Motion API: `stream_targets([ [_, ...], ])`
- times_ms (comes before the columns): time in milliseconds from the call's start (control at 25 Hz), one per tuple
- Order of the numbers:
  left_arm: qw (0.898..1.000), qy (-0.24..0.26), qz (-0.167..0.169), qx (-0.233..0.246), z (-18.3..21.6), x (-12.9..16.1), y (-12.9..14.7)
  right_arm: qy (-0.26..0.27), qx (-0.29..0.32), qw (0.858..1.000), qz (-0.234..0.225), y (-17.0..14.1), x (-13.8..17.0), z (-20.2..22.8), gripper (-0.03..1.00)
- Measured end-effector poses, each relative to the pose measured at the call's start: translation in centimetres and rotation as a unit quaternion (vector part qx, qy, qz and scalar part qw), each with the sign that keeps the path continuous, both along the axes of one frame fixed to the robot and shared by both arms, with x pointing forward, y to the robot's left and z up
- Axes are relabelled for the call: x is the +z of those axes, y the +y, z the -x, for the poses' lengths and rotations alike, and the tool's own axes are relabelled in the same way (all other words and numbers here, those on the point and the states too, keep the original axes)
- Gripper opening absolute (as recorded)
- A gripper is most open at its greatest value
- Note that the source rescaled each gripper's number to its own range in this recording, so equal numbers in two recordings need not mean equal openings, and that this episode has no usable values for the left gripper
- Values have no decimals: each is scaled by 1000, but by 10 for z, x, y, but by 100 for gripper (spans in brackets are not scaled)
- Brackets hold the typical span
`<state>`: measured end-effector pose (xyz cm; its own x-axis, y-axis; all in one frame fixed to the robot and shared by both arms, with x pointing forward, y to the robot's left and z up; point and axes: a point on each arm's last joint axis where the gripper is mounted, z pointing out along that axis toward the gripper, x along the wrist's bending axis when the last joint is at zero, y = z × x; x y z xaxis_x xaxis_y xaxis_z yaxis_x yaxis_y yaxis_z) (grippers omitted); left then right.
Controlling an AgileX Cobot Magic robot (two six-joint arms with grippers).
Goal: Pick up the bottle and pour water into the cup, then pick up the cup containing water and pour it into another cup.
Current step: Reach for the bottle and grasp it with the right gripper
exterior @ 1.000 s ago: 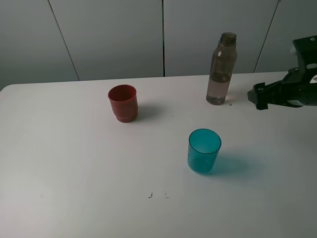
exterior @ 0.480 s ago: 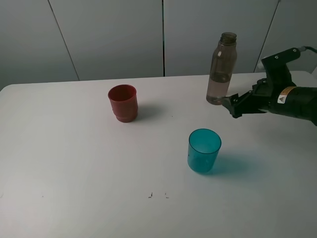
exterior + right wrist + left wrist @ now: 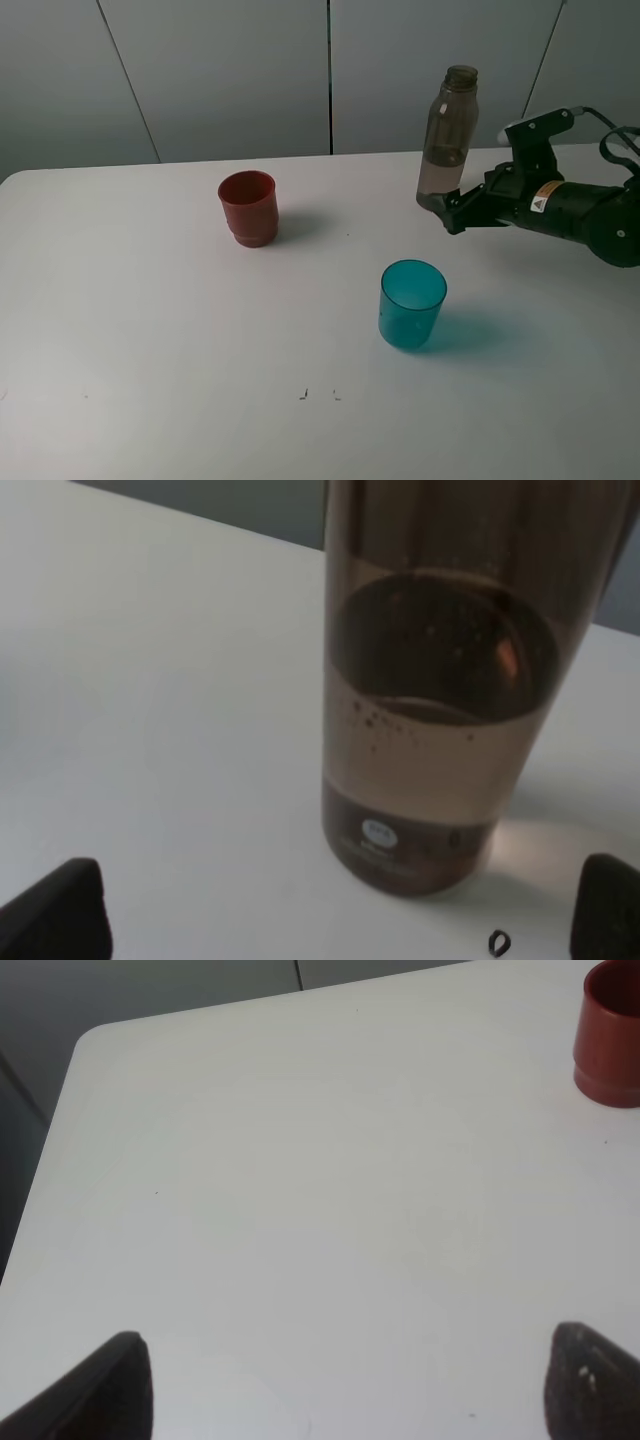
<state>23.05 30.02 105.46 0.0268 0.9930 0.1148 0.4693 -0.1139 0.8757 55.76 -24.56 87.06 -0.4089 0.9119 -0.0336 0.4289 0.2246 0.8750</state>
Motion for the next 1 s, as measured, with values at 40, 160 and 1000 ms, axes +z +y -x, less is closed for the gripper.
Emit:
stream_targets([
  [40,1000,0,0,0,0,0,0,-1,-1,1000,0,0,-2,-4,100],
  [160,1000,0,0,0,0,0,0,-4,-8,1000,0,-4,-6,-15,100],
  [1000,1000,0,0,0,0,0,0,-55,32,998,8,-2,-15,-56,100],
])
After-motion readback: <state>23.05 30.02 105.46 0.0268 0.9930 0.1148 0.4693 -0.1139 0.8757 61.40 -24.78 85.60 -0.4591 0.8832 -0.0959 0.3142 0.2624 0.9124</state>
